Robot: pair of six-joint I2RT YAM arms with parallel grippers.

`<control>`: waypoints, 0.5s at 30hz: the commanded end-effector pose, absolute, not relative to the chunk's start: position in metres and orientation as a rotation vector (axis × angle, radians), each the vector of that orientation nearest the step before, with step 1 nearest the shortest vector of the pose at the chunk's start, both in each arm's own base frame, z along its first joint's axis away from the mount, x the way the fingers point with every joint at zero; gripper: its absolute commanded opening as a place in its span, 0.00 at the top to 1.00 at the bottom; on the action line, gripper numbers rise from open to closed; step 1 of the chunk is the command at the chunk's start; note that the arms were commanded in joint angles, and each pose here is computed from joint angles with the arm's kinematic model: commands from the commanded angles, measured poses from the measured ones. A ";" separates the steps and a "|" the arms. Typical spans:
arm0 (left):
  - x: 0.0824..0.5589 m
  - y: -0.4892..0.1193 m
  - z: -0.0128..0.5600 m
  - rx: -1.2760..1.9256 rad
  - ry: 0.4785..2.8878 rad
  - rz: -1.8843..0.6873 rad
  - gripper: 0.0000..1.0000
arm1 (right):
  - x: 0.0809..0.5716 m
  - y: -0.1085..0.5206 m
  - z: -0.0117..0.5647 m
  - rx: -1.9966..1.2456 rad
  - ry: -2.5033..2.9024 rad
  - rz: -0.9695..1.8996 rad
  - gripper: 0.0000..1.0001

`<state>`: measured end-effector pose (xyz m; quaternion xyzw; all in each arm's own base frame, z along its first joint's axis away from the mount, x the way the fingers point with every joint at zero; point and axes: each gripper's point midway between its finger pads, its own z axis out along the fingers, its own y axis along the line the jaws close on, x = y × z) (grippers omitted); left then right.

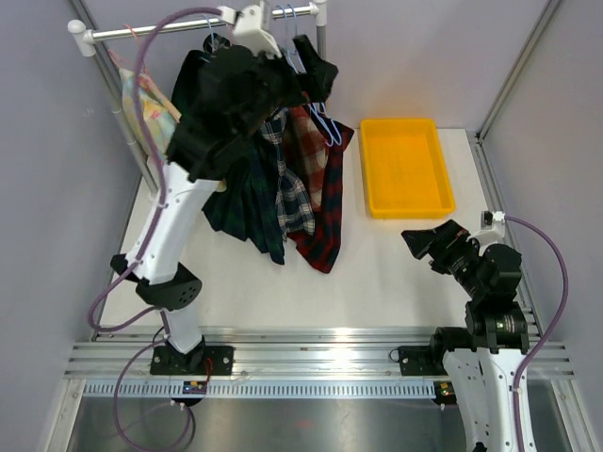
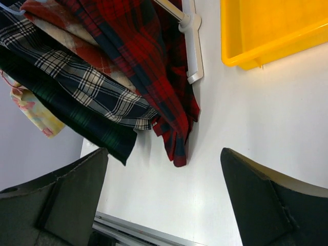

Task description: Remove the skirt from the hanger

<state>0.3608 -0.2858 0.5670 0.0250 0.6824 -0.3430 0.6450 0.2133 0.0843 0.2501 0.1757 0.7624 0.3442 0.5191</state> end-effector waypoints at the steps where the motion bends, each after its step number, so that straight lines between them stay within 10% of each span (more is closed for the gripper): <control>1: 0.381 -0.297 0.563 0.016 1.497 -0.738 0.01 | 0.209 0.083 0.255 0.407 1.812 0.806 0.01; 15: 0.438 -0.337 0.499 -0.092 1.572 -0.665 0.01 | 0.192 0.075 0.257 0.391 1.852 0.717 0.00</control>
